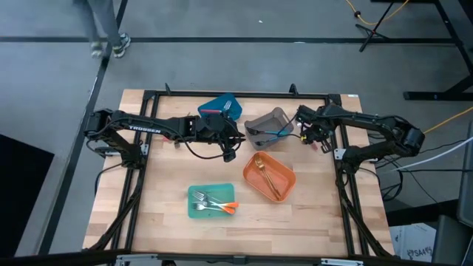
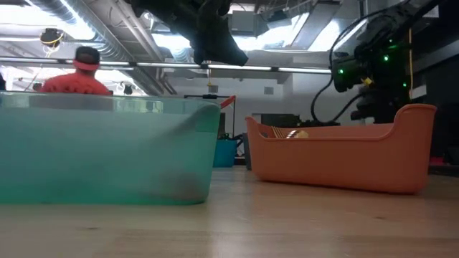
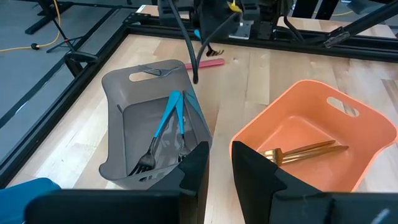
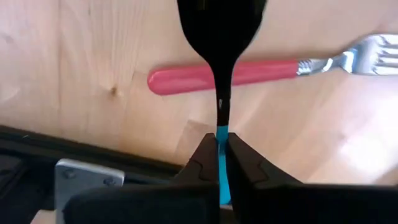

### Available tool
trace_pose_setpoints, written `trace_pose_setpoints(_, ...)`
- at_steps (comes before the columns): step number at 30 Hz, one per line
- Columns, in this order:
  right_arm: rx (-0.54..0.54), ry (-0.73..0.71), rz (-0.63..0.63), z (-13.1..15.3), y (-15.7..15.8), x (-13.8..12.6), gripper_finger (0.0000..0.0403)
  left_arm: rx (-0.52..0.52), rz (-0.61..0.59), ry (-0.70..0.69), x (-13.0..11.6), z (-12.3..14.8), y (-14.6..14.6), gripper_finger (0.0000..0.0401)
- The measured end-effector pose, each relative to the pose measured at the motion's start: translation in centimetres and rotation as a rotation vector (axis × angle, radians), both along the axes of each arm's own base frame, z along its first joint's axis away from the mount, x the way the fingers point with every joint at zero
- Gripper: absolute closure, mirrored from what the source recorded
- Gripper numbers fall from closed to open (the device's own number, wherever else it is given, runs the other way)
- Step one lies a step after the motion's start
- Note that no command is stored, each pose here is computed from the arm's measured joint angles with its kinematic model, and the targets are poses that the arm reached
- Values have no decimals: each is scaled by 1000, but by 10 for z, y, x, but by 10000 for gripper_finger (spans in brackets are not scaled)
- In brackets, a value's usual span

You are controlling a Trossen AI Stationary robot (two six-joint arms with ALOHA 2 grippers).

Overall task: Sort silverware by color (type)
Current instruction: Put the blue fork into the black bin

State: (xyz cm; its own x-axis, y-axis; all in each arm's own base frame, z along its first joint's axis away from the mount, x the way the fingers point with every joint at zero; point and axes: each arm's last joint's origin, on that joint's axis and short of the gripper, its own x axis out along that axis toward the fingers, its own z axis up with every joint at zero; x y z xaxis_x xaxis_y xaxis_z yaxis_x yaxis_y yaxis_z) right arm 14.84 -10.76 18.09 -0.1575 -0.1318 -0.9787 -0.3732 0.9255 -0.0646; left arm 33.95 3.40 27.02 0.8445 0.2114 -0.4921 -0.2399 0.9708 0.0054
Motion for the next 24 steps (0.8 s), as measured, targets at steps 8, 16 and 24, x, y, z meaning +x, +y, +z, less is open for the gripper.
trace_pose_setpoints(8, -14, -20, -5, 28, -6, 8, 403, 0, 0, 0, 0, 0, 0, 337)
trace_pose_setpoints(16, -73, -109, -5, 68, -14, 21, 403, 0, 0, 0, 0, 0, 0, 337)
trace_pose_setpoints(24, -181, -277, 13, 107, -20, 39, 403, 0, 0, 0, 0, 0, 0, 337)
